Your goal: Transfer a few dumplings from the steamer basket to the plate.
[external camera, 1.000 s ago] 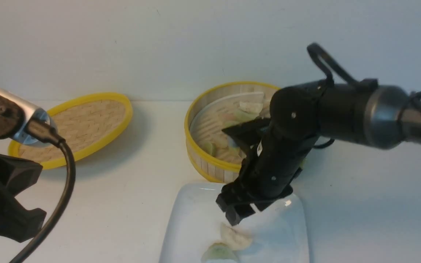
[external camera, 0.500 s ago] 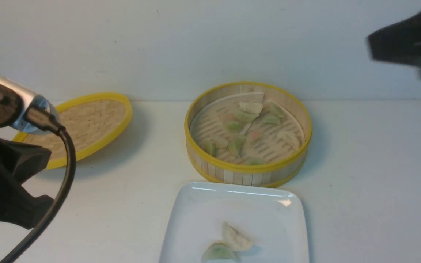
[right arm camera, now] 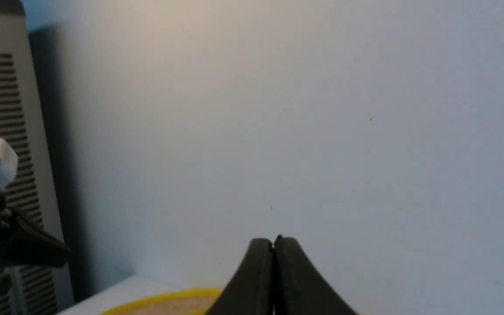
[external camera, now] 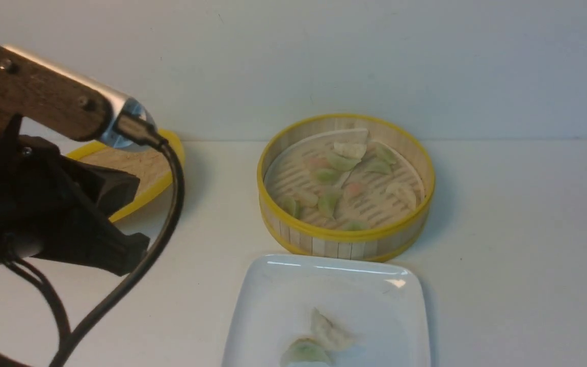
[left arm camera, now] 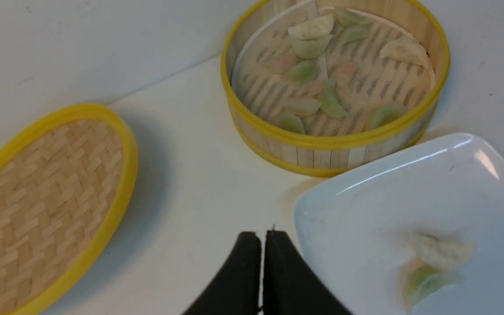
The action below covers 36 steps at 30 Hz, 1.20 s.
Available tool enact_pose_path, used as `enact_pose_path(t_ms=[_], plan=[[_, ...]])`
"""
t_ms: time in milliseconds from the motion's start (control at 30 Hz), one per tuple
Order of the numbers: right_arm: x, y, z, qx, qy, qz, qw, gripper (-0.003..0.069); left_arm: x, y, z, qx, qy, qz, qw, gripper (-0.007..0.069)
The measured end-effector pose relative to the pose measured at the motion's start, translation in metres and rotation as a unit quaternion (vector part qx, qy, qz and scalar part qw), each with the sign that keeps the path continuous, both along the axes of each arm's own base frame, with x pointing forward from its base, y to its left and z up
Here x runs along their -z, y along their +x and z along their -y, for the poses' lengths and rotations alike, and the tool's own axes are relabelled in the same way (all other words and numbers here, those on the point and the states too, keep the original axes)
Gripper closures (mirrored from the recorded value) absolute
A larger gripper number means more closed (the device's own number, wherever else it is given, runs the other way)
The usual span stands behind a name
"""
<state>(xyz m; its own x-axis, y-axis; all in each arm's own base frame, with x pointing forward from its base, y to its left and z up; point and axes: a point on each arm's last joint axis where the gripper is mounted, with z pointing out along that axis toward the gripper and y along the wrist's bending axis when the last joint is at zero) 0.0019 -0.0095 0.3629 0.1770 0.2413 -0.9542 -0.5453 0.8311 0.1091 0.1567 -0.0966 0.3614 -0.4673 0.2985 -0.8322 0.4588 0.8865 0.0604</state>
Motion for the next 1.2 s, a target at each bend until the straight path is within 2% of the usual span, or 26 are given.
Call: enact_pose_path(t_ms=[167,533,933,1200], plan=[[0.016,0.000,0.003,0.007,0.021,-0.005,1.000,0.0673,0.004,0.010,0.010,0.008,-0.014,0.004,1.000,0.0631],[0.018,0.002,0.002,0.009,0.022,-0.012,1.000,0.0673,0.002,0.014,0.016,0.016,-0.036,0.019,0.999,0.0631],[0.018,0.002,0.002,0.010,0.020,-0.011,1.000,0.0673,-0.025,-0.045,-0.028,0.014,-0.100,0.102,0.990,0.0631],[0.018,0.002,0.002,0.010,0.020,-0.011,1.000,0.0673,-0.037,-0.068,-0.044,0.015,-0.137,0.138,0.981,0.0631]])
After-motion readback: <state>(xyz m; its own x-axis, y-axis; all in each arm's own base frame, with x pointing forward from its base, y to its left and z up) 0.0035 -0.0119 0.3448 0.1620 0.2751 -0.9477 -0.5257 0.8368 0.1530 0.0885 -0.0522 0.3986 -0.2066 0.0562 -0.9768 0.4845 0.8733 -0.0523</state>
